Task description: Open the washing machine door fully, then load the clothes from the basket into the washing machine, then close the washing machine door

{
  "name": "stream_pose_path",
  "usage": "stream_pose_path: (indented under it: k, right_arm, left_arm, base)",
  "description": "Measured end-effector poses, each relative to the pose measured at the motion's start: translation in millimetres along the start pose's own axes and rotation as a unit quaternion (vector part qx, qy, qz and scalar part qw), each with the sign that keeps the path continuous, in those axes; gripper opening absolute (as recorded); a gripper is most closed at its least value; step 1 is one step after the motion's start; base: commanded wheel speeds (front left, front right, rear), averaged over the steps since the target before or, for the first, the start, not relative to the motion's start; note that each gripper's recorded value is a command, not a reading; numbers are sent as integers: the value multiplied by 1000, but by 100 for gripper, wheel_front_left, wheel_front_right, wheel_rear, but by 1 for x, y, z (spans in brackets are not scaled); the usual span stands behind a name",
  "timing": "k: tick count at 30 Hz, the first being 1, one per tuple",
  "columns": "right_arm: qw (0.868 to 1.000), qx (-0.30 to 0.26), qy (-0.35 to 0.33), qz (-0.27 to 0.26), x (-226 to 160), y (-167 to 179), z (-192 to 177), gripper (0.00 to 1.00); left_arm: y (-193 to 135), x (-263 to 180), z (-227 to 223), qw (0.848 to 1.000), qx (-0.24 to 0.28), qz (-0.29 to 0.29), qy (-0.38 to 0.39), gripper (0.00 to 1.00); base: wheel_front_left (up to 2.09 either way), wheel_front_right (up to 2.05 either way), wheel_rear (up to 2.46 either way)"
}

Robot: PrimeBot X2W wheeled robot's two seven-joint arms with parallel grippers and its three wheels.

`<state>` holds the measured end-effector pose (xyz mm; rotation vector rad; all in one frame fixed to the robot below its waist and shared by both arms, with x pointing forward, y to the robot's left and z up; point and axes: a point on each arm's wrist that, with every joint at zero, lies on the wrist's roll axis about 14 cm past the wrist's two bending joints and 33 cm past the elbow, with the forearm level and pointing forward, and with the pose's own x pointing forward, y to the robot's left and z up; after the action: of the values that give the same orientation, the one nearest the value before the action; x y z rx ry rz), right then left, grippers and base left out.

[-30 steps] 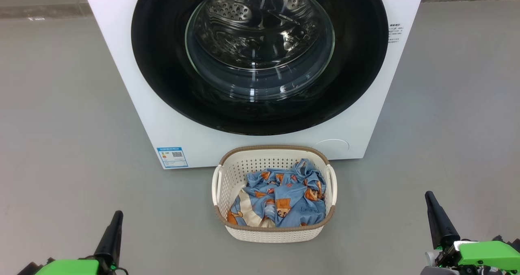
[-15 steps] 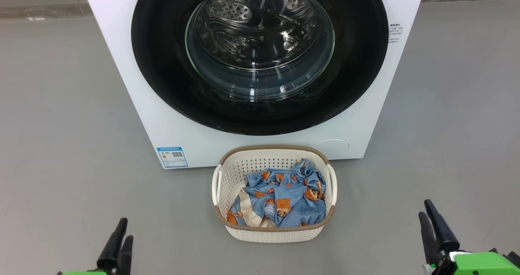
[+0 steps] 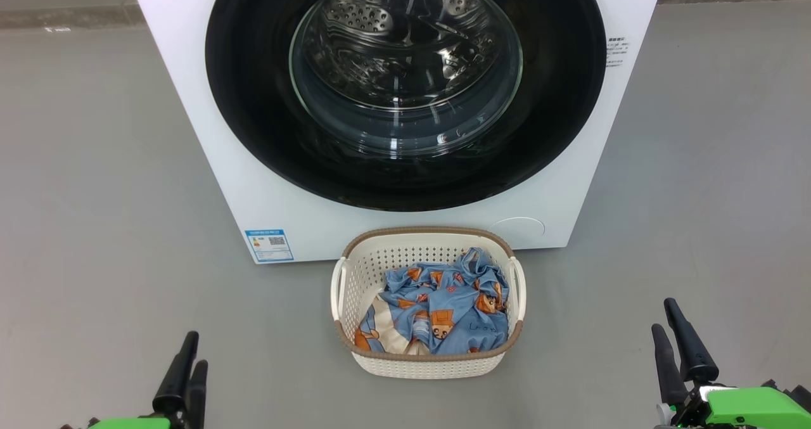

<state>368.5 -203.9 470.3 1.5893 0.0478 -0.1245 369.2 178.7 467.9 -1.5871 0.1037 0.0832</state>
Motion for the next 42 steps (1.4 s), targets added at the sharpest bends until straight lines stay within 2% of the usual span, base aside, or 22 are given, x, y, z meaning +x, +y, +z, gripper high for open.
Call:
stream_pose_path:
  k: [6, 23, 37, 40, 42]
  right_arm:
    - [1000, -3, -1, 11, 2, 8, -1, 100]
    - [997, -57, -9, 44, 8, 30, -3, 100]
    - [987, -151, -7, 61, 13, 41, -10, 100]
    - [979, -192, -4, 62, 13, 41, -12, 100]
    - [977, -205, -1, 62, 13, 40, -12, 100]
  left_arm:
    - [-7, 1, -1, 1000, 11, -10, -1, 100]
    - [-24, 5, -2, 997, 73, -35, -9, 100]
    - [-34, 7, -4, 984, 172, -50, -14, 100]
    - [-34, 7, -4, 976, 211, -52, -15, 100]
    - [-34, 7, -4, 974, 220, -52, -14, 100]
  base:
    - [0, 0, 0]
    - [0, 0, 0]
    - [0, 0, 0]
    - [0, 0, 0]
    - [0, 0, 0]
